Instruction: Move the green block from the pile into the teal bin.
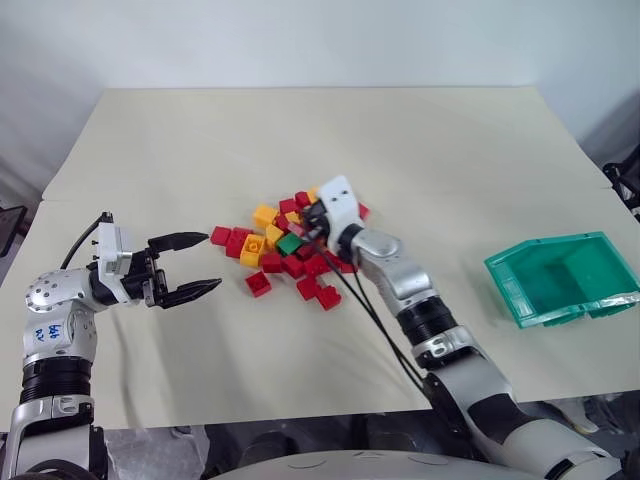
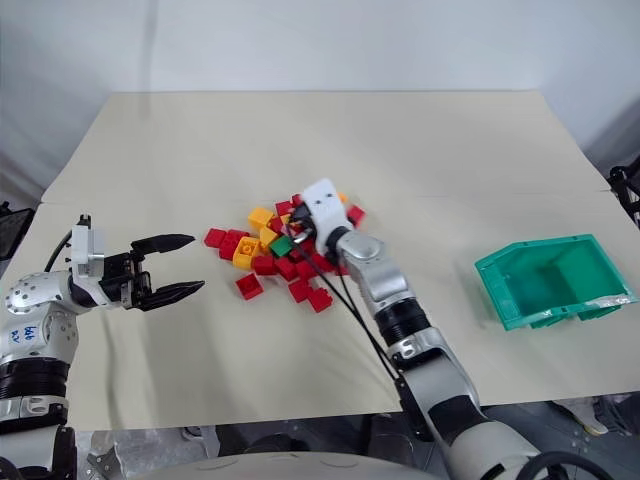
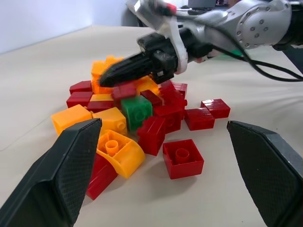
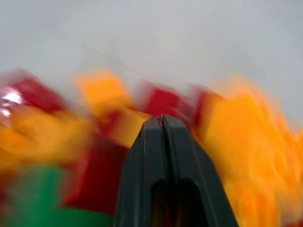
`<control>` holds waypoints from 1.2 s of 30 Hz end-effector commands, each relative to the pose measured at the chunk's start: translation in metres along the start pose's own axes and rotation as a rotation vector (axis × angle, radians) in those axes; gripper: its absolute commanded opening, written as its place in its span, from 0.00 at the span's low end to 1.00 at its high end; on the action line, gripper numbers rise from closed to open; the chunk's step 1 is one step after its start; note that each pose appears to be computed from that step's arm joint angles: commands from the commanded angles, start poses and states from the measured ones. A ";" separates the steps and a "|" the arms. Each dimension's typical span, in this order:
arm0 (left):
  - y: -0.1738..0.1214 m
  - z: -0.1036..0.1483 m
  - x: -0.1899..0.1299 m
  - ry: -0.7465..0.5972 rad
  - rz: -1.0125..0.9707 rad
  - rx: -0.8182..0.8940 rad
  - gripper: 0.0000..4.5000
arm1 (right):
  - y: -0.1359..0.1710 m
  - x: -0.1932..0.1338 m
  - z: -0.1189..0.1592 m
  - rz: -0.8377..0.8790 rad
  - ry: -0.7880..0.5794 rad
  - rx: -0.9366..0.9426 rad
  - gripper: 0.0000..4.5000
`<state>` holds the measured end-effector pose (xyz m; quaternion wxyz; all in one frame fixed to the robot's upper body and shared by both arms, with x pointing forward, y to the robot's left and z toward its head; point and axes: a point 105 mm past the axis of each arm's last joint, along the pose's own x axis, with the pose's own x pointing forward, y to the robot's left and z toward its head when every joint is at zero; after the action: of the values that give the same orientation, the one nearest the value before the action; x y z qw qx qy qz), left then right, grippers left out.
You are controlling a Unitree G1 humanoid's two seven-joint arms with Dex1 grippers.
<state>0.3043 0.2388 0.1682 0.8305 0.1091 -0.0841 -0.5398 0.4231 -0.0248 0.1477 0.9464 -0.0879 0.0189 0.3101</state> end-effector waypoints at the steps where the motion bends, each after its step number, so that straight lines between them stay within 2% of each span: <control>1: 0.005 0.009 -0.002 -0.020 0.016 0.033 1.00 | 0.001 -0.008 0.023 0.017 -0.068 -0.024 0.01; 2: 0.005 0.009 -0.002 -0.020 0.016 0.032 1.00 | 0.003 -0.010 0.027 0.025 -0.077 -0.025 0.01; 5: 0.005 0.007 0.002 -0.030 0.009 0.027 1.00 | 0.034 -0.022 0.057 0.148 -0.155 -0.021 0.01; 8: 0.005 0.006 0.004 -0.037 0.009 0.027 1.00 | 0.052 -0.025 0.065 0.198 -0.172 0.004 0.01; 13: 0.005 0.005 0.006 -0.045 0.010 0.025 1.00 | 0.073 -0.015 0.064 0.231 -0.157 0.047 0.01; 17: 0.005 0.004 0.007 -0.050 0.017 0.027 1.00 | 0.086 0.005 0.045 0.246 -0.099 0.078 0.01; 21: 0.005 0.005 0.006 -0.051 0.023 0.034 1.00 | 0.075 0.015 0.031 0.211 -0.055 0.055 0.01; 24: 0.005 0.005 0.004 -0.049 0.029 0.038 1.00 | 0.054 0.014 0.020 0.143 -0.029 0.027 0.01; 29: 0.005 0.005 0.001 -0.046 0.038 0.041 1.00 | 0.018 -0.006 0.016 0.062 -0.019 -0.004 0.01; 34: 0.005 0.004 0.001 -0.045 0.036 0.039 1.00 | 0.007 -0.027 0.019 0.066 -0.022 -0.039 0.01; 36: 0.005 0.004 0.002 -0.046 0.032 0.038 1.00 | 0.005 -0.043 0.031 0.117 -0.059 -0.044 0.01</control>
<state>0.3099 0.2348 0.1665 0.8348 0.0996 -0.1024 -0.5317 0.3962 -0.0414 0.1491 0.9341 -0.1071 0.0394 0.3382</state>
